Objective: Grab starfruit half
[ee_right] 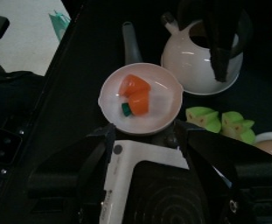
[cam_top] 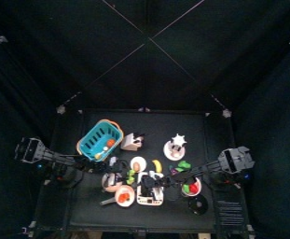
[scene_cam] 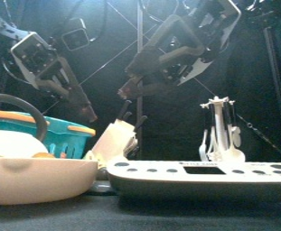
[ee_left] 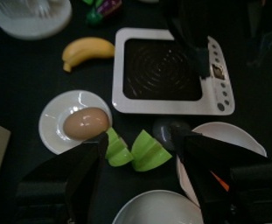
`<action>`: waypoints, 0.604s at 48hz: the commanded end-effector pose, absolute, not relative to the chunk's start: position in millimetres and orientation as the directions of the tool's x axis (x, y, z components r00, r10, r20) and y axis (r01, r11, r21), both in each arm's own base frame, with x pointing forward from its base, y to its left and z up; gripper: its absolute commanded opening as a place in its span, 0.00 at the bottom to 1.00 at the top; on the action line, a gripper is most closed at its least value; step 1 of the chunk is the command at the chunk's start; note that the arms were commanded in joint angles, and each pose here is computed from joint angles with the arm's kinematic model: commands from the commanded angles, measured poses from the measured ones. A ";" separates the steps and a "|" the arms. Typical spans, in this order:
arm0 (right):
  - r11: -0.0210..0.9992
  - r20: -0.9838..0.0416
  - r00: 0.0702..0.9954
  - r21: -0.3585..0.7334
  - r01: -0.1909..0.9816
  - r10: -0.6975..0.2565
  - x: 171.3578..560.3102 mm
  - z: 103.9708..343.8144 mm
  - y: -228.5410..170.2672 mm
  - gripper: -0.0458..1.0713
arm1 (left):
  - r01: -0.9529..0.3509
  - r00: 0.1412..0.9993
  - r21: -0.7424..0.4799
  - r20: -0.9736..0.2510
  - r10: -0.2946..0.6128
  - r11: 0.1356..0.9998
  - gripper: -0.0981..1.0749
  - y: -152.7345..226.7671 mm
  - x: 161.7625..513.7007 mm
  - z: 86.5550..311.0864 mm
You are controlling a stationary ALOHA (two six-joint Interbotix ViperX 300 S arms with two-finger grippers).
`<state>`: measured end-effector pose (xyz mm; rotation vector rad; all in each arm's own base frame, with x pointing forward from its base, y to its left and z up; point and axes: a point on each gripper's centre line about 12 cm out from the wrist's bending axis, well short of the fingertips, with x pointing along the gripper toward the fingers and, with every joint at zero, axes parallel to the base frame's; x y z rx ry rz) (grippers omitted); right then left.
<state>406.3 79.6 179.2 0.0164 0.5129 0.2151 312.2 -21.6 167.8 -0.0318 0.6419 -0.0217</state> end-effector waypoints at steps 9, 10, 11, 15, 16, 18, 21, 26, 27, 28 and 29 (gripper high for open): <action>0.979 -0.470 0.859 0.088 -0.182 0.202 363.1 191.8 68.4 0.84 | 0.028 0.661 -0.101 -0.744 -0.095 0.994 0.88 -7.5 346.5 161.4; 0.980 -0.474 0.858 0.089 -0.179 0.200 360.7 190.4 67.4 0.84 | 0.025 0.654 -0.101 -0.751 -0.093 0.995 0.88 -5.6 348.0 159.2; 0.980 -0.479 0.855 0.092 -0.178 0.200 358.3 188.4 67.5 0.84 | 0.023 0.647 -0.101 -0.757 -0.092 0.995 0.88 -3.8 349.4 157.4; 0.980 -0.494 0.847 0.099 -0.171 0.197 351.5 183.0 66.2 0.84 | -0.005 0.618 -0.106 -0.782 -0.080 0.994 0.88 6.9 353.6 147.0; 0.981 -0.497 0.845 0.101 -0.168 0.197 349.9 181.5 65.8 0.84 | -0.013 0.615 -0.107 -0.785 -0.077 0.994 0.88 9.1 354.4 145.7; 0.981 -0.508 0.839 0.105 -0.164 0.194 346.7 177.8 65.1 0.84 | -0.023 0.607 -0.109 -0.791 -0.073 0.994 0.88 12.7 354.5 142.6; 0.982 -0.518 0.834 0.112 -0.155 0.191 344.3 174.5 64.4 0.84 | -0.046 0.600 -0.119 -0.797 -0.068 0.992 0.88 17.3 354.8 139.2; 0.982 -0.525 0.830 0.123 -0.144 0.187 341.6 171.6 63.6 0.84 | -0.086 0.602 -0.154 -0.795 -0.072 0.984 0.88 19.1 356.3 138.0; 0.982 -0.525 0.830 0.124 -0.143 0.187 341.6 171.6 63.6 0.84 | -0.102 0.604 -0.167 -0.794 -0.073 0.981 0.88 19.9 356.4 138.1; 0.982 -0.528 0.829 0.125 -0.141 0.187 341.3 170.6 63.5 0.84 | -0.108 0.603 -0.174 -0.795 -0.075 0.979 0.88 19.7 356.1 137.2; 0.982 -0.528 0.829 0.125 -0.141 0.187 341.3 170.6 63.5 0.84 | -0.111 0.602 -0.177 -0.795 -0.076 0.978 0.88 19.5 355.7 136.8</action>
